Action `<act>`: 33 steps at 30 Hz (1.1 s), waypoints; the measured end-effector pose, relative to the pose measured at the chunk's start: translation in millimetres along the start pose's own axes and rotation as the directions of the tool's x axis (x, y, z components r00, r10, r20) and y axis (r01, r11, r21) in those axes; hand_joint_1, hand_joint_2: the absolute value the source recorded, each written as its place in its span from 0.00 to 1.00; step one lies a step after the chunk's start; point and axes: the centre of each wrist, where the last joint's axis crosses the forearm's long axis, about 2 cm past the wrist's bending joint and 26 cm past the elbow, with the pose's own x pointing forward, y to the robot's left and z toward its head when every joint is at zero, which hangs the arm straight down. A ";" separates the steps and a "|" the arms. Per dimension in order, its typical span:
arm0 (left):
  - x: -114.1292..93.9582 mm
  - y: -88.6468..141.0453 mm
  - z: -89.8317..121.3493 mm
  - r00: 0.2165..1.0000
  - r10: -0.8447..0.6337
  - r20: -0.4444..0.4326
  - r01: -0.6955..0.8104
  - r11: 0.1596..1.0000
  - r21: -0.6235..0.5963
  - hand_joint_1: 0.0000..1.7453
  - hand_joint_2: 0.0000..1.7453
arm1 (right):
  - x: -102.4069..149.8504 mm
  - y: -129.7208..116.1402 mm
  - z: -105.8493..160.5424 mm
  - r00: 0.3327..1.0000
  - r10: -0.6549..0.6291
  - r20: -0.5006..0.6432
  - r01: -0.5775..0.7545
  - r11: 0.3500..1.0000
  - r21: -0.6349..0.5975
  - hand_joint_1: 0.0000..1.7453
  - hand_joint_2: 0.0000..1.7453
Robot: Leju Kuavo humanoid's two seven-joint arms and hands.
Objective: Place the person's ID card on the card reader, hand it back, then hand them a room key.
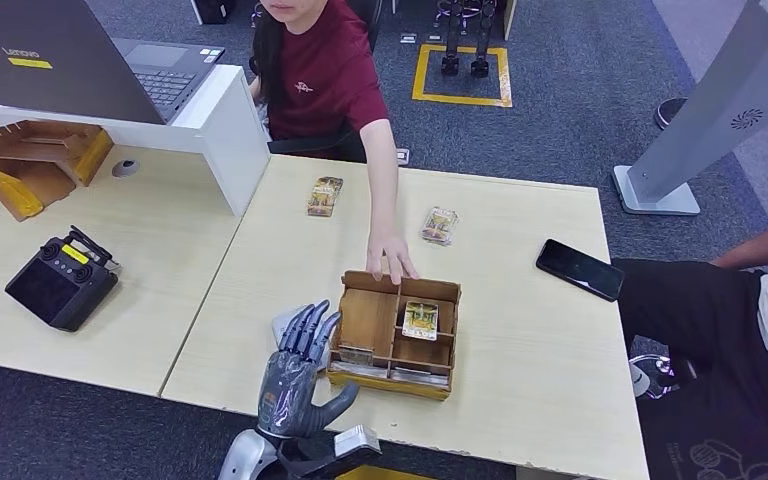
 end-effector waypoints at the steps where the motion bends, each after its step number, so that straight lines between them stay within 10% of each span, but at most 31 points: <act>1: 0.9 -0.3 -0.1 1.000 -0.011 0.006 0.011 1.000 -0.004 0.00 1.00 | 0.0 0.0 0.0 1.000 0.000 0.000 0.000 1.000 0.000 0.00 0.00; 33: 16.7 -8.7 5.2 0.983 -0.134 0.126 0.144 0.987 -0.074 0.00 1.00 | 0.0 -0.1 -0.1 1.000 0.000 0.000 0.000 1.000 0.001 0.00 0.00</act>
